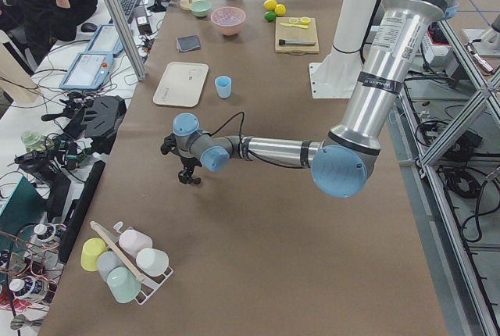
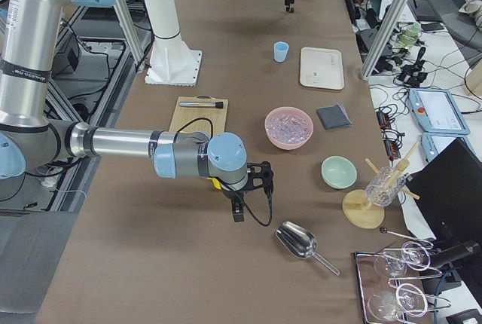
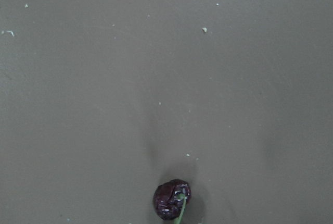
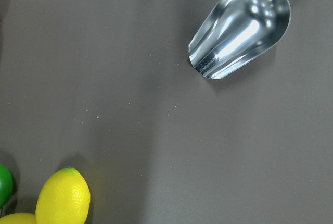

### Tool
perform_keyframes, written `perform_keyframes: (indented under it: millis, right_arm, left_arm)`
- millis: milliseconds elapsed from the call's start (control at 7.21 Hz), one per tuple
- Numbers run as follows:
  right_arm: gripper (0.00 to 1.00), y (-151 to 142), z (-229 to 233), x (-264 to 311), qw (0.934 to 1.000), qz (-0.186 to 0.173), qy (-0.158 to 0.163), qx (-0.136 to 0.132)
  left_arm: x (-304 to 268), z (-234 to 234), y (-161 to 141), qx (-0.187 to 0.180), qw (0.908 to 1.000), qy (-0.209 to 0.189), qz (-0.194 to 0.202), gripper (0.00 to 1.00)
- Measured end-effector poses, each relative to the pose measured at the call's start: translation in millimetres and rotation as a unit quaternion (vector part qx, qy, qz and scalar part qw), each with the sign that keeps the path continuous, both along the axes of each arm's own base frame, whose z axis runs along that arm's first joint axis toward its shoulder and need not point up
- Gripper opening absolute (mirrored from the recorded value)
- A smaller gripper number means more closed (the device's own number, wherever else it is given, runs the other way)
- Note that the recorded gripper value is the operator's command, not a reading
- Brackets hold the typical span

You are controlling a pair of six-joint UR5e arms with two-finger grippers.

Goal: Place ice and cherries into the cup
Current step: 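Lower the left gripper onto the pair of dark cherries and grasp the stems, then lift the cherries with the left gripper and carry them over the blue cup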

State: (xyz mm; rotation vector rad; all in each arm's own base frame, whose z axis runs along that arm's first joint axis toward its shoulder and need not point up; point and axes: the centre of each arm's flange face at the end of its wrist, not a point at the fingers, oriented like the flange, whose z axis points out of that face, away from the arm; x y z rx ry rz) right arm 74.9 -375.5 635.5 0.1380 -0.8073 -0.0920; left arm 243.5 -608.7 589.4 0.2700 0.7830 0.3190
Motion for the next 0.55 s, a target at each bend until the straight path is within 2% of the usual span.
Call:
perform_keyframes:
  millis: [139,277,554]
  right_arm:
    - [1.00,0.8,1.8,0.4,1.0000,-0.001,0.001,-0.001]
    - [1.00,1.7,3.3,0.4,1.0000,-0.001,0.000,-0.002]
    - [1.00,3.3,5.3,0.4,1.0000,-0.002,-0.001,-0.004]
  left_arm:
    - [4.2,8.1,5.9,0.003,1.0000,-0.003,-0.004,0.72]
    - [6.2,15.1,9.0,0.003,1.0000,-0.005,-0.005,0.26]
    - [7.0,20.0,10.7,-0.013,0.9996,-0.004,-0.023,0.18]
